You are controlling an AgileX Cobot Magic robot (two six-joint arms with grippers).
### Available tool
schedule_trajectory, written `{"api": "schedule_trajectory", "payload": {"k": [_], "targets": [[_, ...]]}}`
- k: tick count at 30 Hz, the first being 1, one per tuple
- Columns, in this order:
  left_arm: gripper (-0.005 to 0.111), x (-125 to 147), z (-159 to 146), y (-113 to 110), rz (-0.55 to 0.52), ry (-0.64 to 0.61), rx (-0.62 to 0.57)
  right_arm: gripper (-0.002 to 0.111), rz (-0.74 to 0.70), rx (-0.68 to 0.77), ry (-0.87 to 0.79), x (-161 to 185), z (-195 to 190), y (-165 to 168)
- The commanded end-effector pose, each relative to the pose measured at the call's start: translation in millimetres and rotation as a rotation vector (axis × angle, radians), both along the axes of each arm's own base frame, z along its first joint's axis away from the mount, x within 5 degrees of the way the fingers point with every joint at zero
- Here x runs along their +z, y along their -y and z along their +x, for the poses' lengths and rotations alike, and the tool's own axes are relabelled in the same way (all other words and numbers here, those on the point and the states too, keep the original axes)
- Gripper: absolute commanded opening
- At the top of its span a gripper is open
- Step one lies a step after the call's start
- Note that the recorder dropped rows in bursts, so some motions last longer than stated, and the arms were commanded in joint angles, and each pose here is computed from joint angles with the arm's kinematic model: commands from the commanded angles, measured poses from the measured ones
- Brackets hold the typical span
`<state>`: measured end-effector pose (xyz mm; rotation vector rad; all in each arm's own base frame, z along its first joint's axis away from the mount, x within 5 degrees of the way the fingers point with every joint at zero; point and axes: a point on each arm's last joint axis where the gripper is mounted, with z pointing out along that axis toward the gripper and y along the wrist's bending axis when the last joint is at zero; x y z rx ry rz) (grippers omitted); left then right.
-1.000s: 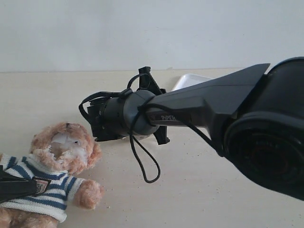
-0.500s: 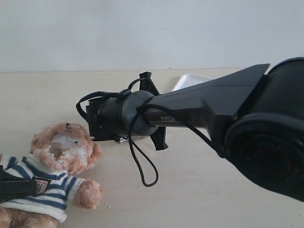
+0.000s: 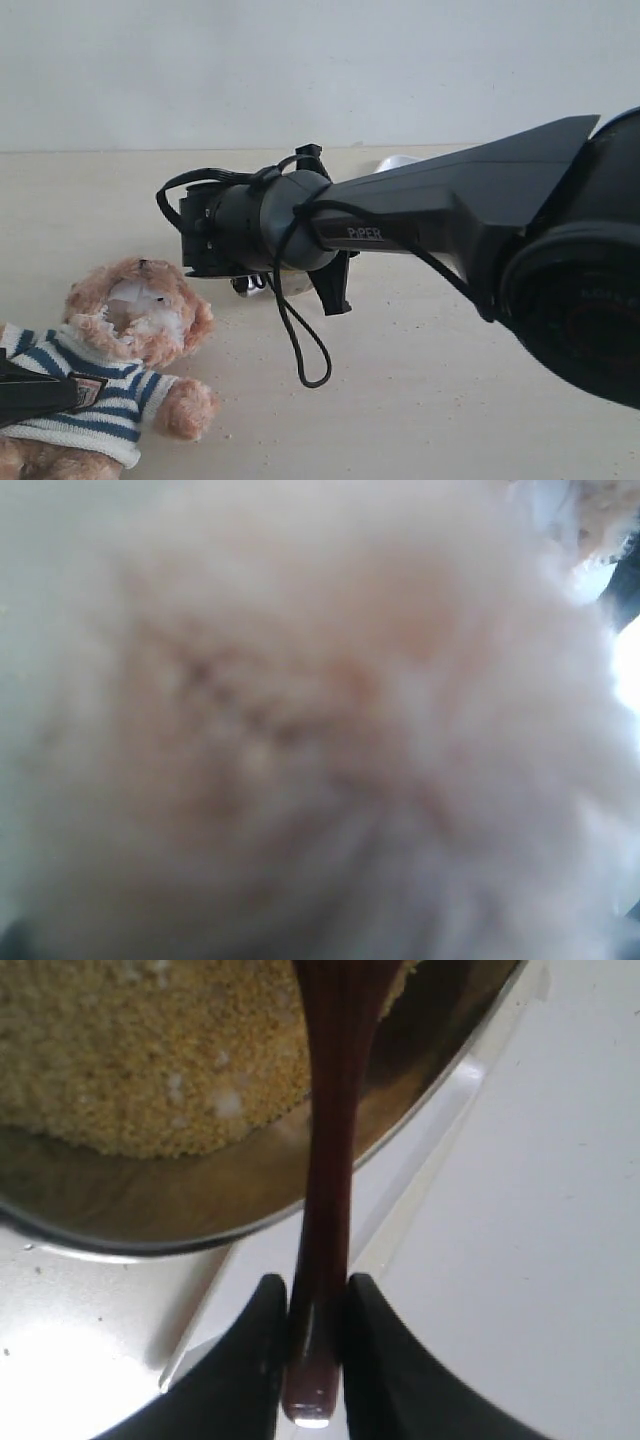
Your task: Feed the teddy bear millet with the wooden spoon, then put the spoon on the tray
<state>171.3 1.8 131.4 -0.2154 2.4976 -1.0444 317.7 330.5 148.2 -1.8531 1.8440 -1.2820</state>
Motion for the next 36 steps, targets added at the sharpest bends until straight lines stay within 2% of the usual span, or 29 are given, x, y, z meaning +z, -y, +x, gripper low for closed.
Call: {"api": "schedule_trajectory", "payload": {"k": [1, 9, 21, 36], "targets": [[0.006, 2.3, -0.6, 1.1, -0.018, 0.013, 0.003, 0.001, 0.009, 0.005, -0.051, 7.2, -4.4, -0.2], [0.006, 2.3, -0.6, 1.1, -0.018, 0.013, 0.003, 0.001, 0.006, 0.010, -0.095, 6.1, -6.9, -0.1], [0.006, 2.3, -0.6, 1.1, -0.018, 0.013, 0.003, 0.001, 0.019, 0.015, -0.095, 22.9, -2.6, 6.2], [0.006, 2.3, -0.6, 1.1, -0.018, 0.013, 0.003, 0.001, 0.027, -0.006, -0.153, 20.9, 2.5, 14.0]]}}
